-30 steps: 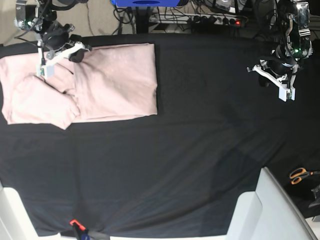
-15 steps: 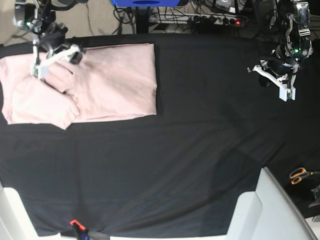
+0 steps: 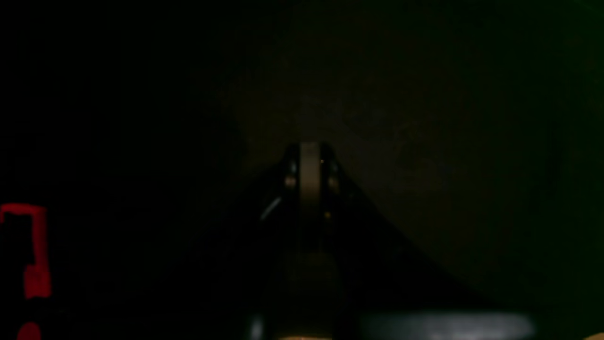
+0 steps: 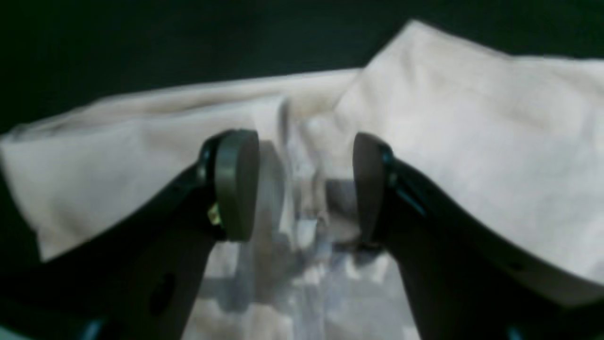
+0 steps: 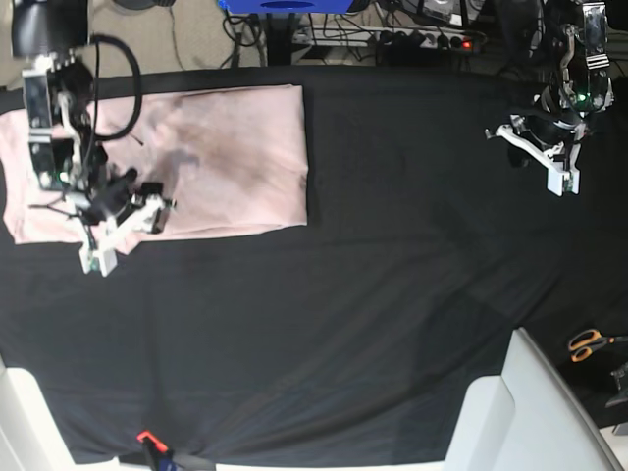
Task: Fold the T-shirt properly
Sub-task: 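Grasp the folded shirt's edge with the right gripper and tuck it, then open the right gripper and raise it away from the shirt, then move the left gripper to the shirt's folded edge and grasp it, then drag the shirt edge with the left gripper to square the rectangle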
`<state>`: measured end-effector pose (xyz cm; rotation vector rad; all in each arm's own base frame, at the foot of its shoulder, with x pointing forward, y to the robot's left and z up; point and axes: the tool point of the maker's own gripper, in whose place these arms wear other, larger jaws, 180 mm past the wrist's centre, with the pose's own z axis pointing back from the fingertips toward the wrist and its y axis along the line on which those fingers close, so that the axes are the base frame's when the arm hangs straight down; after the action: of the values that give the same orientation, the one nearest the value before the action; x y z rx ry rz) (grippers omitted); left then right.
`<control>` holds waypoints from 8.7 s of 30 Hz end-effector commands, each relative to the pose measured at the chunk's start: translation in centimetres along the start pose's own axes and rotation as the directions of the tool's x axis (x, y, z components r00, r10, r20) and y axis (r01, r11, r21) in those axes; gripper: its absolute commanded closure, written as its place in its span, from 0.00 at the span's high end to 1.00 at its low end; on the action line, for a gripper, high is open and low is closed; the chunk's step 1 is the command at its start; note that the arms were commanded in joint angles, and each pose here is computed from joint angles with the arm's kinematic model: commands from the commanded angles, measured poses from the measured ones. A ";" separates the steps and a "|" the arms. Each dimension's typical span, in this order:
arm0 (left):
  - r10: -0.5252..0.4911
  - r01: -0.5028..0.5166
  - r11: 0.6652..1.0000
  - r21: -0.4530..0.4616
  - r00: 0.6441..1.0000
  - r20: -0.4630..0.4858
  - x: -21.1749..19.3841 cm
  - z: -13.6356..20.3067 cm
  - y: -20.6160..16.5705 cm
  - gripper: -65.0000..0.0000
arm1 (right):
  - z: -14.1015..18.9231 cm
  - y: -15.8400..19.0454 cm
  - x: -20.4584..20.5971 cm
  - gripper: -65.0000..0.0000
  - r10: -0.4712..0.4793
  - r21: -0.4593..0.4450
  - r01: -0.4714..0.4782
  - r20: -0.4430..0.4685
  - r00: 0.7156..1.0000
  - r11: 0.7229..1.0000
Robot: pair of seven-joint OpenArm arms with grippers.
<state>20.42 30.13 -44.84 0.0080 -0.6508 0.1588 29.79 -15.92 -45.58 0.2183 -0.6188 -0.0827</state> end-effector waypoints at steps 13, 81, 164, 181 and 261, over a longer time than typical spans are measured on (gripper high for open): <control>-0.018 0.018 1.000 0.007 0.999 0.040 1.4 0.3 0.5 0.00 | -0.4 0.2 2.2 0.48 -0.003 0.014 0.003 0.041 0.999 1.000; 0.004 -0.004 1.000 0.025 1.000 0.003 0.1 -0.3 1.4 0.00 | -1.2 -1.9 1.9 0.01 -0.091 -0.076 0.093 0.030 0.995 0.993; 0.011 -0.011 0.999 0.031 1.000 -0.029 -1.2 -0.4 1.7 0.00 | 6.3 -21.6 -7.8 0.70 -0.302 -0.023 0.304 -0.195 0.933 0.953; 0.013 -0.012 0.999 0.030 0.999 -0.030 -1.2 -0.4 1.7 0.00 | 5.9 -21.1 -7.1 0.69 -0.284 -0.009 0.289 -0.212 0.935 0.957; -0.057 -0.022 0.579 -0.815 0.996 -0.067 -3.3 -2.2 -30.7 0.00 | 15.3 -24.3 0.3 0.70 -0.153 -0.275 0.253 0.338 0.928 0.928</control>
<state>22.75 -0.69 -48.21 -0.8923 -0.5479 -0.1780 20.23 -42.00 -39.82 -0.0421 -0.8519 -0.4343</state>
